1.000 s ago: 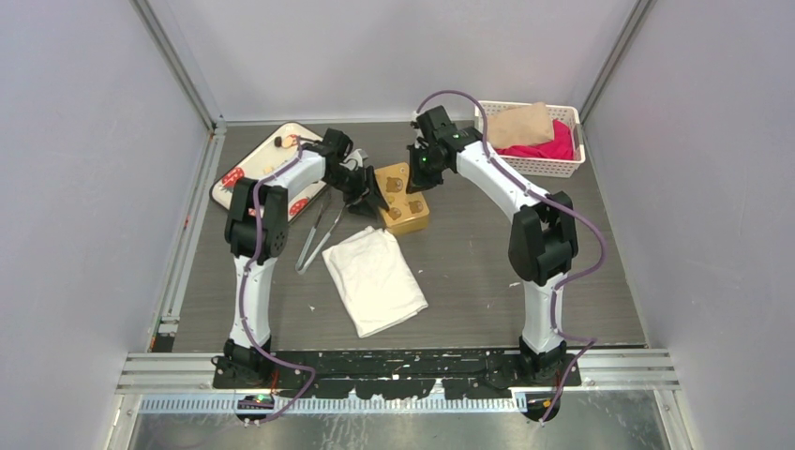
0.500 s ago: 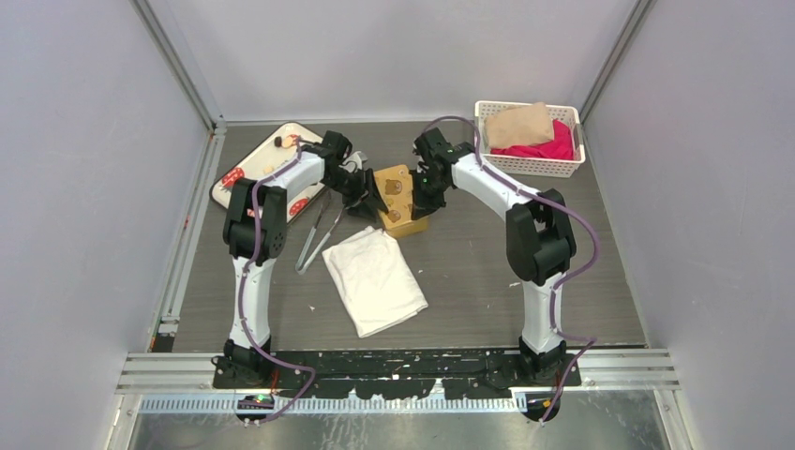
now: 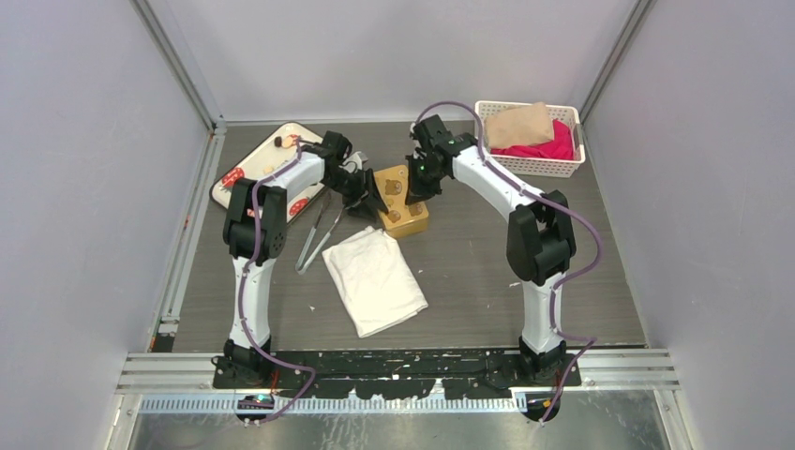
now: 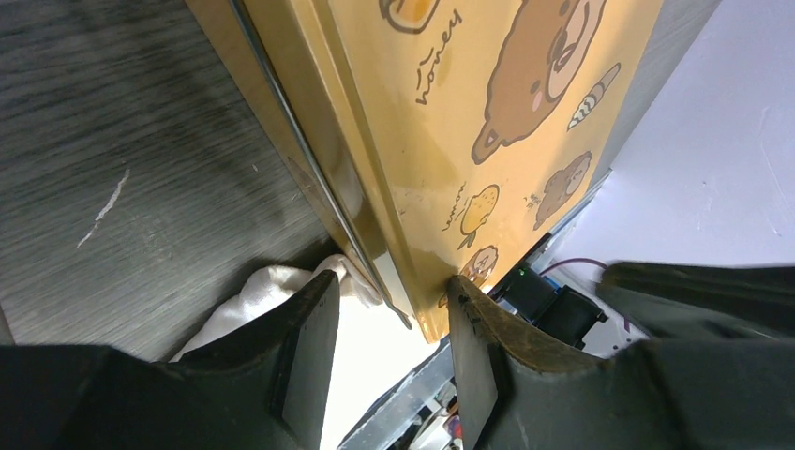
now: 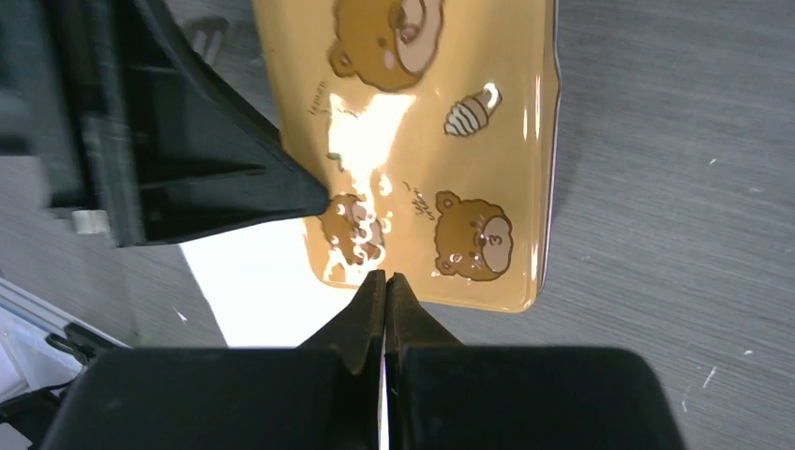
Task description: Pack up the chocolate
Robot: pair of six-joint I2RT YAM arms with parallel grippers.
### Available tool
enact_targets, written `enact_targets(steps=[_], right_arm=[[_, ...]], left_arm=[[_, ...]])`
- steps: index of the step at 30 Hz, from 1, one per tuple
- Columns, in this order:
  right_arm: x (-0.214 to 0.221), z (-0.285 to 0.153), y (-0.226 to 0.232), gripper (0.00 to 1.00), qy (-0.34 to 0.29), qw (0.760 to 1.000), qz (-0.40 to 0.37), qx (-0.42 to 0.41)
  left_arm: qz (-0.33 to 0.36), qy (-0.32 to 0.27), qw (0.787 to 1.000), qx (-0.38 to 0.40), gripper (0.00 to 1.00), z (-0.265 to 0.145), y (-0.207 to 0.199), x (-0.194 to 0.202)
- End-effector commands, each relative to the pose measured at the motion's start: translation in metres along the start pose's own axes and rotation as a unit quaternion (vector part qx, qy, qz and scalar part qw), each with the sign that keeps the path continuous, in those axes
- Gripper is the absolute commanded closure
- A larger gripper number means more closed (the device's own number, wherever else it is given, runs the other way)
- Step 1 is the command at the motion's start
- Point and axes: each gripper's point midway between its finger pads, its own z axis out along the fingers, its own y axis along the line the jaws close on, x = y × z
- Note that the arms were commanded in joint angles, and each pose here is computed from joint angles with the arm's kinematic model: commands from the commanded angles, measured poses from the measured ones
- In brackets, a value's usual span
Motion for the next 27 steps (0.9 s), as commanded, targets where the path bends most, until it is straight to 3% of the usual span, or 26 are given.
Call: enact_targets(steps=[1, 6, 19, 22, 27], right_arm=[[0.035, 0.025, -0.008, 0.99, 0.056, 0.998, 0.010, -0.003], [0.052, 0.014, -0.009, 0.99, 0.060, 0.998, 0.007, -0.011], [-0.024, -0.032, 0.015, 0.99, -0.047, 0.999, -0.024, -0.008], [-0.022, -0.026, 0.006, 0.99, -0.036, 0.999, -0.016, -0.004], [0.017, 0.017, -0.036, 0.99, 0.025, 0.998, -0.020, 0.057]], left_arm=[[0.007, 0.017, 1.000, -0.023, 0.54, -0.003, 0.008, 0.015], [0.008, 0.017, 1.000, -0.020, 0.54, -0.004, 0.006, 0.014], [0.012, 0.012, 1.000, -0.020, 0.54, -0.007, 0.001, 0.009], [0.014, 0.008, 1.000, -0.019, 0.54, -0.009, -0.002, 0.008], [0.016, 0.004, 1.000, -0.018, 0.55, -0.011, -0.006, 0.005]])
